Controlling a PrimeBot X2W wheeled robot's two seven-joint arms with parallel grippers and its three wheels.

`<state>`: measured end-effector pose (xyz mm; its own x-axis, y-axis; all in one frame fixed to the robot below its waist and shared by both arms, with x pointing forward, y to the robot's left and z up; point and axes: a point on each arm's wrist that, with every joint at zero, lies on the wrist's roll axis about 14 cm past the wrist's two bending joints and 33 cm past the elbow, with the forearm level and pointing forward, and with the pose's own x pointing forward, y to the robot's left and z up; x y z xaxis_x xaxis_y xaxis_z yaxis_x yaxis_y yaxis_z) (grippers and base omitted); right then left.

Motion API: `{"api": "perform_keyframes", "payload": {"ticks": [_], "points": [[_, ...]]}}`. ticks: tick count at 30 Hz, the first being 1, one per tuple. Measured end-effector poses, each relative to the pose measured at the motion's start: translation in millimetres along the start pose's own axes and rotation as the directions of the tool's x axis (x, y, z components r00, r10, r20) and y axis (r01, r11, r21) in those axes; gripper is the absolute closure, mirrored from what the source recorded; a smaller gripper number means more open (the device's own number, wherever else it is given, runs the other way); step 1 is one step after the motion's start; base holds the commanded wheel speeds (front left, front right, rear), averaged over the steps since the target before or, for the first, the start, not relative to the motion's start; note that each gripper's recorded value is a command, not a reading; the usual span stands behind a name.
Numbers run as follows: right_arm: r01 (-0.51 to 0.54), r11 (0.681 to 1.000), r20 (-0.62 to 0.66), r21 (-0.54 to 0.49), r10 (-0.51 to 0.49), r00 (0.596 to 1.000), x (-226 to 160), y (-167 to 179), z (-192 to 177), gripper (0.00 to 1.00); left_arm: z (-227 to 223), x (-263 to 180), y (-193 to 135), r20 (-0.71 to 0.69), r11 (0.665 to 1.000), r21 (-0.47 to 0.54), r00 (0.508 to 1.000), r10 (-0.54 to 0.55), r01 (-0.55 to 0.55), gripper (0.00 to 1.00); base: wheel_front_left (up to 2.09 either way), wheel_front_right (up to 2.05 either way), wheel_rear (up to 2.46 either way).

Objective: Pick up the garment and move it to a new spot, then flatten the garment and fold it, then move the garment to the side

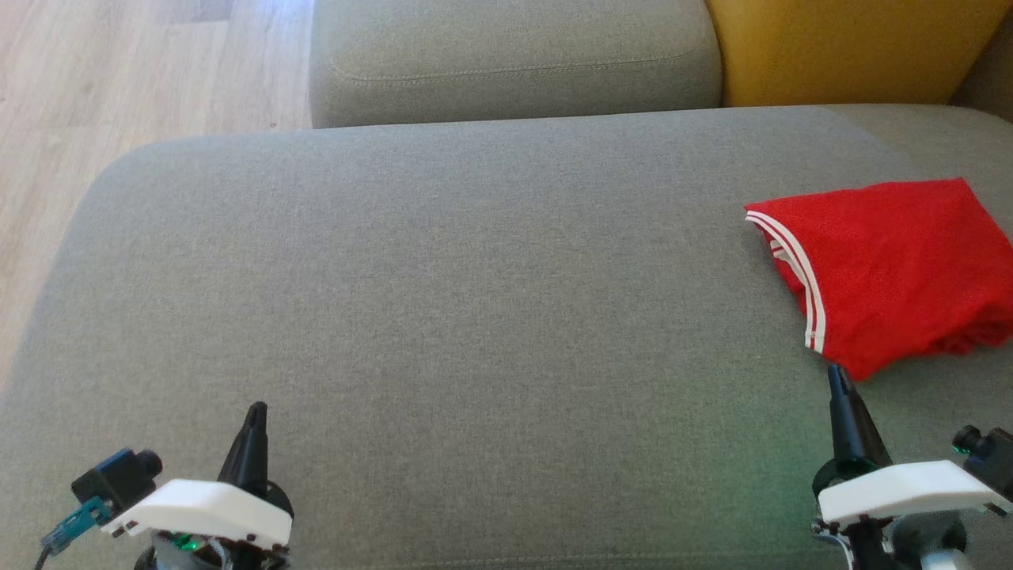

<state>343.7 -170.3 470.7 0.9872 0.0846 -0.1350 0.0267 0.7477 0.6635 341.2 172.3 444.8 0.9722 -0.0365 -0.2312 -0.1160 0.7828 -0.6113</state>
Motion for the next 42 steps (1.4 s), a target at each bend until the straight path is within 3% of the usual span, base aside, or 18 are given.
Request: {"api": "perform_keyframes", "payload": {"ticks": [24,42], "points": [[0.006,0.963,0.032,0.268,-0.016,0.999,8,-6,10,1.00,7,8,0,0.000,0.960,-0.279,1.000,-0.005,0.005,1.00,0.00,0.00,0.00],[0.000,0.880,0.056,0.475,-0.030,0.998,15,-11,16,1.00,18,15,-4,0.023,0.869,-0.493,0.999,-0.029,0.036,1.00,0.00,0.00,0.00]]}}
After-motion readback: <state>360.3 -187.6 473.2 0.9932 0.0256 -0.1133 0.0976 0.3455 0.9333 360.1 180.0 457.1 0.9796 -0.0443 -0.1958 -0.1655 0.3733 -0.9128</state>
